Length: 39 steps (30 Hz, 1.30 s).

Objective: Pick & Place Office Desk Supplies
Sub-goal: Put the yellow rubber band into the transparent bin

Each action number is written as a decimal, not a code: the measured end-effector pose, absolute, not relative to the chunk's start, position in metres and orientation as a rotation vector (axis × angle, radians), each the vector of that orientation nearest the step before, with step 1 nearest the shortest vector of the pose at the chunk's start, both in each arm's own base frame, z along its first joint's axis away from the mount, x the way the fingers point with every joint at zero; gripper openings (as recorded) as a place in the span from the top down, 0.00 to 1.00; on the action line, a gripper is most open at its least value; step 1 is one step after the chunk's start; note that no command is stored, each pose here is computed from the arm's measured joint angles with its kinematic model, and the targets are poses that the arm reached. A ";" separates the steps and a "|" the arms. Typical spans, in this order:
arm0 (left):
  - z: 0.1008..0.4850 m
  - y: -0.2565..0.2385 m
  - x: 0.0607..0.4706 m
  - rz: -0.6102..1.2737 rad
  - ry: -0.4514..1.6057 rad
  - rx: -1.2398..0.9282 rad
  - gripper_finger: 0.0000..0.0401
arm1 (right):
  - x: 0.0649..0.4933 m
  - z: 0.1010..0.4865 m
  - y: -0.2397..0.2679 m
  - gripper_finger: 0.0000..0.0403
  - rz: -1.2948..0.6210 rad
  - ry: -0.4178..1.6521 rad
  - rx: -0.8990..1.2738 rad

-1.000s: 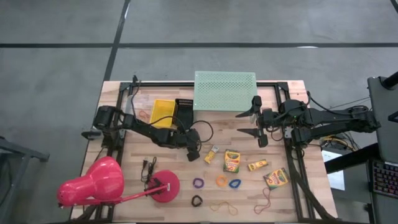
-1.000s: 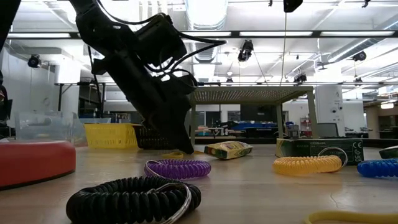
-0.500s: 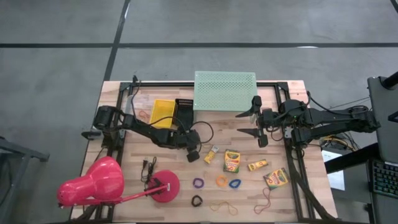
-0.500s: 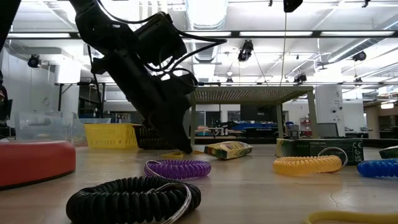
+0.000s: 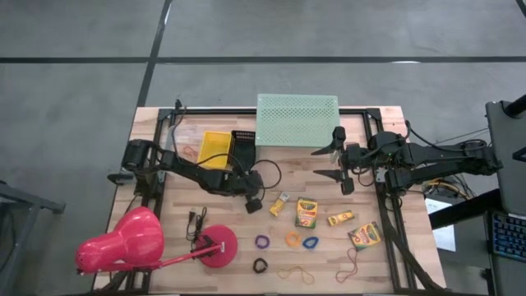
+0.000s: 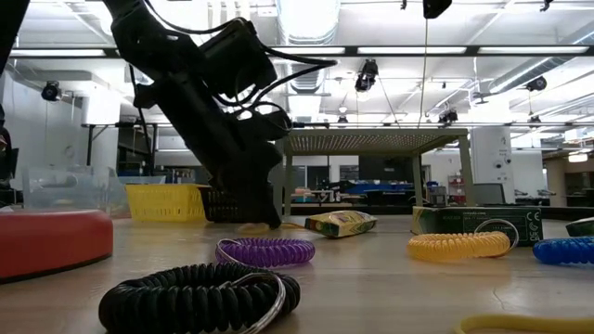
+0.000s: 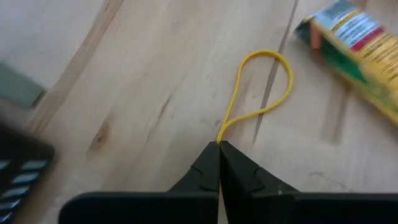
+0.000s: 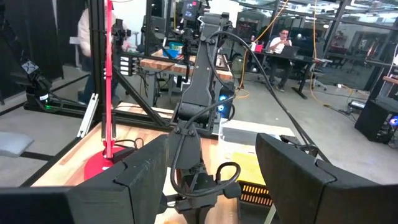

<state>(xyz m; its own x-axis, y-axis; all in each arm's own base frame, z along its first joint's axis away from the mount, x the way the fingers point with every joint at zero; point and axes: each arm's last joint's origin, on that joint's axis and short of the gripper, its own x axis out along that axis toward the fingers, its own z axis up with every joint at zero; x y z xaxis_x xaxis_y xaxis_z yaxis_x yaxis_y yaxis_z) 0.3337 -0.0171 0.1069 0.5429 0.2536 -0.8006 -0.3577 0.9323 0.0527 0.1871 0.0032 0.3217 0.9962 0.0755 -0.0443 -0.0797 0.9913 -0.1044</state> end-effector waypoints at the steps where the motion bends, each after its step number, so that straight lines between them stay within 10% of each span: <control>1: 0.109 -0.017 0.331 0.368 0.942 -0.118 0.99 | 0.187 0.322 0.003 0.41 0.079 0.041 -0.106; 22: 0.230 -0.008 0.251 0.535 0.888 -0.246 0.99 | 0.187 0.322 0.003 0.41 0.078 0.040 -0.106; 39: 0.273 0.022 0.151 1.079 0.768 -0.598 0.99 | 0.187 0.322 0.003 0.41 0.078 0.041 -0.106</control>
